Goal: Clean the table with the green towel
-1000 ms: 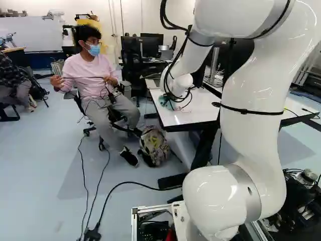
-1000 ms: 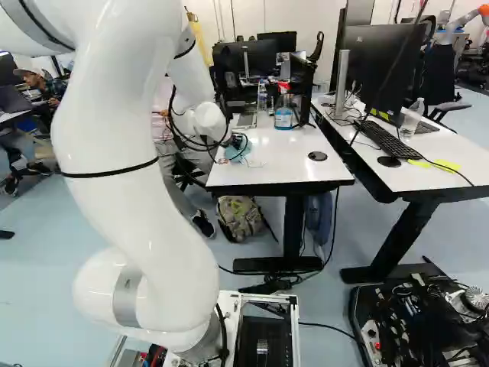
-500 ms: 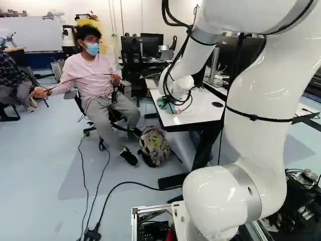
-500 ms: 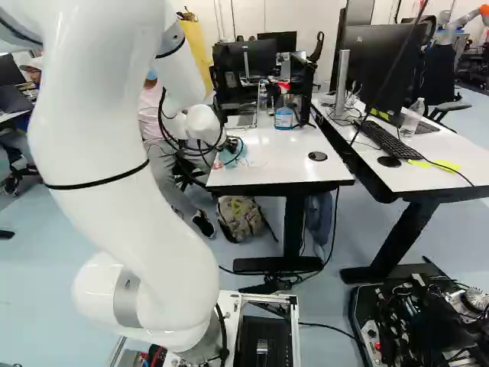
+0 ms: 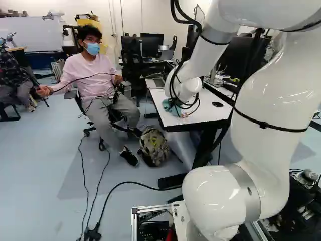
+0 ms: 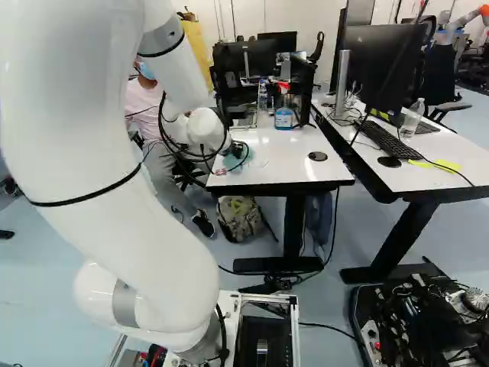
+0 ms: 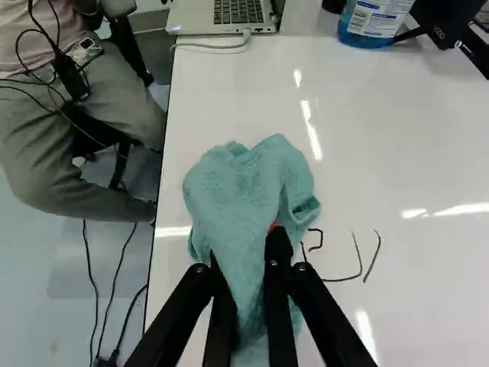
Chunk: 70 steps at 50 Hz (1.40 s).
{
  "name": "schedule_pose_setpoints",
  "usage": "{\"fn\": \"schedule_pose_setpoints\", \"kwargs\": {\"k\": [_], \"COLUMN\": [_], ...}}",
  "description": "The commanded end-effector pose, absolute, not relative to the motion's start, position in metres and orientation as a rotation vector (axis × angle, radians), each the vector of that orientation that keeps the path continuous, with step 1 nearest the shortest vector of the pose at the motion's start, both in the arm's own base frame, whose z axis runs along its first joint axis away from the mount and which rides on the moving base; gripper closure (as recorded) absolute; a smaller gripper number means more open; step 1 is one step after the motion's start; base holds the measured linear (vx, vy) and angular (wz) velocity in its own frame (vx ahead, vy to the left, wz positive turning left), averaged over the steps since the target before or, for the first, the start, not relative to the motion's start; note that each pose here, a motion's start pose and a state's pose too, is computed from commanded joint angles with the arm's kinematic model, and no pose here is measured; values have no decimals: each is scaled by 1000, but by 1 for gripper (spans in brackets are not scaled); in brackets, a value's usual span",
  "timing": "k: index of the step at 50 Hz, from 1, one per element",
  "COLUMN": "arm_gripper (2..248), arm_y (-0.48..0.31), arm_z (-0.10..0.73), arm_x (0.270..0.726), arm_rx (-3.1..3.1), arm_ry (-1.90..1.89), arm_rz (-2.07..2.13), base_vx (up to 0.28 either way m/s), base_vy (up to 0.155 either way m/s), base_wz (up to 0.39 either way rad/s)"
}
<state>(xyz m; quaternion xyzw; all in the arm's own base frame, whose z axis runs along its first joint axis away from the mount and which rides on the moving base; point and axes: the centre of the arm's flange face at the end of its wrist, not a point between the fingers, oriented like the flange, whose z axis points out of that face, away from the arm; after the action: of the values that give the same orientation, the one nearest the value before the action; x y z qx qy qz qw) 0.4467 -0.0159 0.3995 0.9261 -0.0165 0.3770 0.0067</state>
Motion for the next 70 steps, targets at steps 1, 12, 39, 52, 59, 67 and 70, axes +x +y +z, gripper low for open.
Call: {"fn": "schedule_pose_setpoints", "kwargs": {"k": [1, 12, 39, 52, 59, 67, 70], "arm_gripper": [208, 208, 208, 208, 208, 208, 208], "arm_y": [-17, -32, -71, -92, -102, -112, -115], "arm_z": [399, 399, 399, 399, 399, 399, 399], "arm_x": [445, 430, 413, 414, 418, 430, 435], "arm_rx": [2896, 2884, 2844, 2822, 2811, 2802, 2799], "arm_ry": [-56, -108, -243, -309, -339, -359, -364], "arm_rz": [1178, 1169, 1150, 1142, 1139, 1139, 1140], "base_vx": [0, 0, 0, 0, 0, 0, 0], "base_vy": [0, 0, 0, 0, 0, 0, 0], "base_wz": [0, 0, 0, 0, 0, 0, 0]}}
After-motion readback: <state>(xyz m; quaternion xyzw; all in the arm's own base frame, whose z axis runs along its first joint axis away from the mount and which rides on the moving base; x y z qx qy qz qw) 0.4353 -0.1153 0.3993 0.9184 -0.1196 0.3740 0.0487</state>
